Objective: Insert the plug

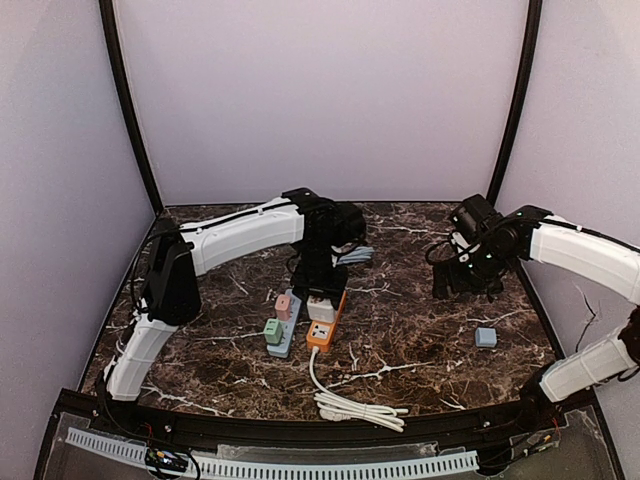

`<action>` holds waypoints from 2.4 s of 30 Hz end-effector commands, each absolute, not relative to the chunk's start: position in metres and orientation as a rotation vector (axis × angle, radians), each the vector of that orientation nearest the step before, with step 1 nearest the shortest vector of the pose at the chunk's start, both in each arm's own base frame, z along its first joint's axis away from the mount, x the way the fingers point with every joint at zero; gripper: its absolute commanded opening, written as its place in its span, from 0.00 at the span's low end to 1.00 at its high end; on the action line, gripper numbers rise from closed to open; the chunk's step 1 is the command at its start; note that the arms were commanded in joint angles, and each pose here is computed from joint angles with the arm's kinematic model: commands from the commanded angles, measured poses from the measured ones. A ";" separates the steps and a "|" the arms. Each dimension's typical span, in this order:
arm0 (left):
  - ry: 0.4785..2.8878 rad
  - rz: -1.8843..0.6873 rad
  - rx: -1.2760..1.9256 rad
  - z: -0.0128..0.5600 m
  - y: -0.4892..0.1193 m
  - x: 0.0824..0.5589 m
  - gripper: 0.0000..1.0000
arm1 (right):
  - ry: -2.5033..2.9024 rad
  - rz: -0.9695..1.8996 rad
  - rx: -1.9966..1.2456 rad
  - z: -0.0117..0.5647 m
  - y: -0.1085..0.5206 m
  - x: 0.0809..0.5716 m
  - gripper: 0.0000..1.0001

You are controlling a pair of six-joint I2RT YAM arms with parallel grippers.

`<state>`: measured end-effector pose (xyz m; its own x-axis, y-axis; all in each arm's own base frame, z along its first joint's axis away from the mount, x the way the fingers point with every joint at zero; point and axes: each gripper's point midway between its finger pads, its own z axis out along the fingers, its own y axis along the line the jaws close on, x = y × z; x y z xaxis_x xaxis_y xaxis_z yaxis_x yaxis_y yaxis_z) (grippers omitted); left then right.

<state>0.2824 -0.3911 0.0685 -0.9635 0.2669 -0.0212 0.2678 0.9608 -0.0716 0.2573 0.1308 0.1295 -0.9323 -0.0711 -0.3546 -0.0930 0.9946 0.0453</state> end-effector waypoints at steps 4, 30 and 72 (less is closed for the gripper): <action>3.163 0.181 0.712 -0.040 -0.371 0.269 0.01 | 2.734 0.071 -0.129 0.140 0.130 0.266 0.98; 3.204 0.211 -0.030 -0.007 -0.346 0.291 0.06 | 2.694 0.072 -0.077 0.153 0.123 0.264 0.99; 2.932 -0.171 0.067 0.162 -0.368 0.304 1.00 | 2.656 0.130 0.056 0.160 0.117 0.255 0.99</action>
<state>0.3104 -0.3801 0.1226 -0.9861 0.0287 -0.1639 0.0456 0.9939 -0.1000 0.2542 0.1206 0.1603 -0.8897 0.0229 -0.4559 -0.0212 0.9956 0.0914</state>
